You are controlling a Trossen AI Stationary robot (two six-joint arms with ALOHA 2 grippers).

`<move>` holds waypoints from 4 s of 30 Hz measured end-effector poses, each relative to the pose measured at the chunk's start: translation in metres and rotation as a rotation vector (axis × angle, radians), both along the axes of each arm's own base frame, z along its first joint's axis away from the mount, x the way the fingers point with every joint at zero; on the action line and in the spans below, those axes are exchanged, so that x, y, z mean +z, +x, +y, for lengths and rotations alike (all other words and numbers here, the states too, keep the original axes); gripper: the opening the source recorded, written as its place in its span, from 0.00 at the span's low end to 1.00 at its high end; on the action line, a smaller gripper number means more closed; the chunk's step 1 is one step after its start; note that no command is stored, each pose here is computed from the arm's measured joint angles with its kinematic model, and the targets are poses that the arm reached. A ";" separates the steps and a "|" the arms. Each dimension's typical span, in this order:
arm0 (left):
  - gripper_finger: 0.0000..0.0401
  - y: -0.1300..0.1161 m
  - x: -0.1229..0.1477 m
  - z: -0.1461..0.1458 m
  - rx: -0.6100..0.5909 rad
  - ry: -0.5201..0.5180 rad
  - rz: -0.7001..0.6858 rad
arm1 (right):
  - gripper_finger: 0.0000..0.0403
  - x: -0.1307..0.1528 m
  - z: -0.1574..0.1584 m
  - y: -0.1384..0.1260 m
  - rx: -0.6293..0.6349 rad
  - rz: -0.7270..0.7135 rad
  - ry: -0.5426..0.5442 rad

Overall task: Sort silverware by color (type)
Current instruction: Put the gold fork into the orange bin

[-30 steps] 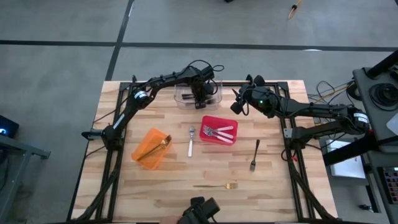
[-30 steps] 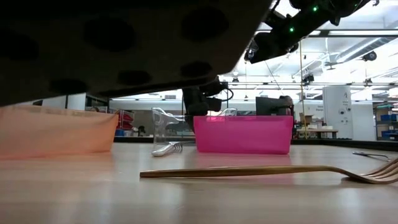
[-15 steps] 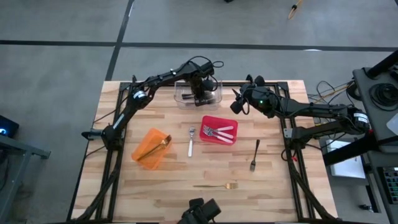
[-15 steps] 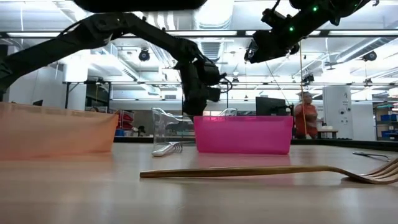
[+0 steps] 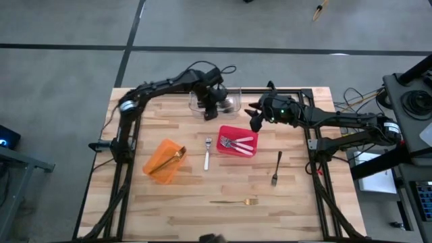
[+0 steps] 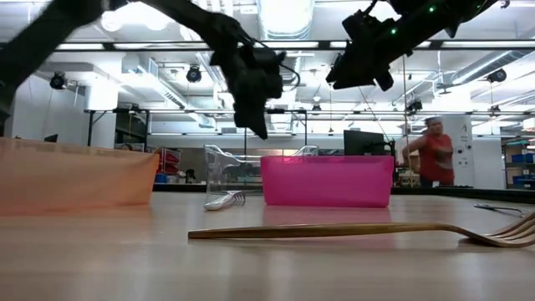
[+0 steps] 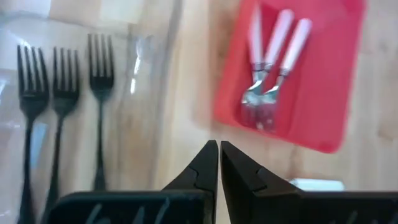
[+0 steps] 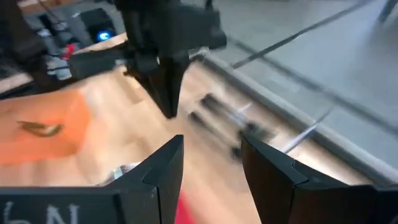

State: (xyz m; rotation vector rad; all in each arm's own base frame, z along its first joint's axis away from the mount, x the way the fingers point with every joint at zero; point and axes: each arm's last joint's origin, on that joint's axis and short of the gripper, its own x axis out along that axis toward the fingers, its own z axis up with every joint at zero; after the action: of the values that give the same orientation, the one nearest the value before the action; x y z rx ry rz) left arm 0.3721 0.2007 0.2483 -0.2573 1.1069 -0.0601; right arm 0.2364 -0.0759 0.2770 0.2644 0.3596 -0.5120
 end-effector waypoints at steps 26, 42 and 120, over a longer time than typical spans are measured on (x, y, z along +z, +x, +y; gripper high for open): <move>0.00 -0.118 0.021 -0.123 0.079 0.082 -0.752 | 0.37 -0.016 0.105 0.026 0.175 0.086 0.632; 0.00 -0.111 0.010 -0.204 -0.103 -0.053 -0.775 | 0.37 -0.001 0.163 0.061 0.330 0.584 0.447; 0.08 0.048 -0.136 -0.405 -0.301 0.216 -0.407 | 0.37 -0.038 0.305 0.006 0.485 0.646 0.116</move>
State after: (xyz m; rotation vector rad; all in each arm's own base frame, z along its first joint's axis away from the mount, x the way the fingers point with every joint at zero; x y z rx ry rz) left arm 0.4204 -0.2040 0.1121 0.1155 0.7308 -0.2485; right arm 0.2421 0.2294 0.2389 0.1086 1.0543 -0.0816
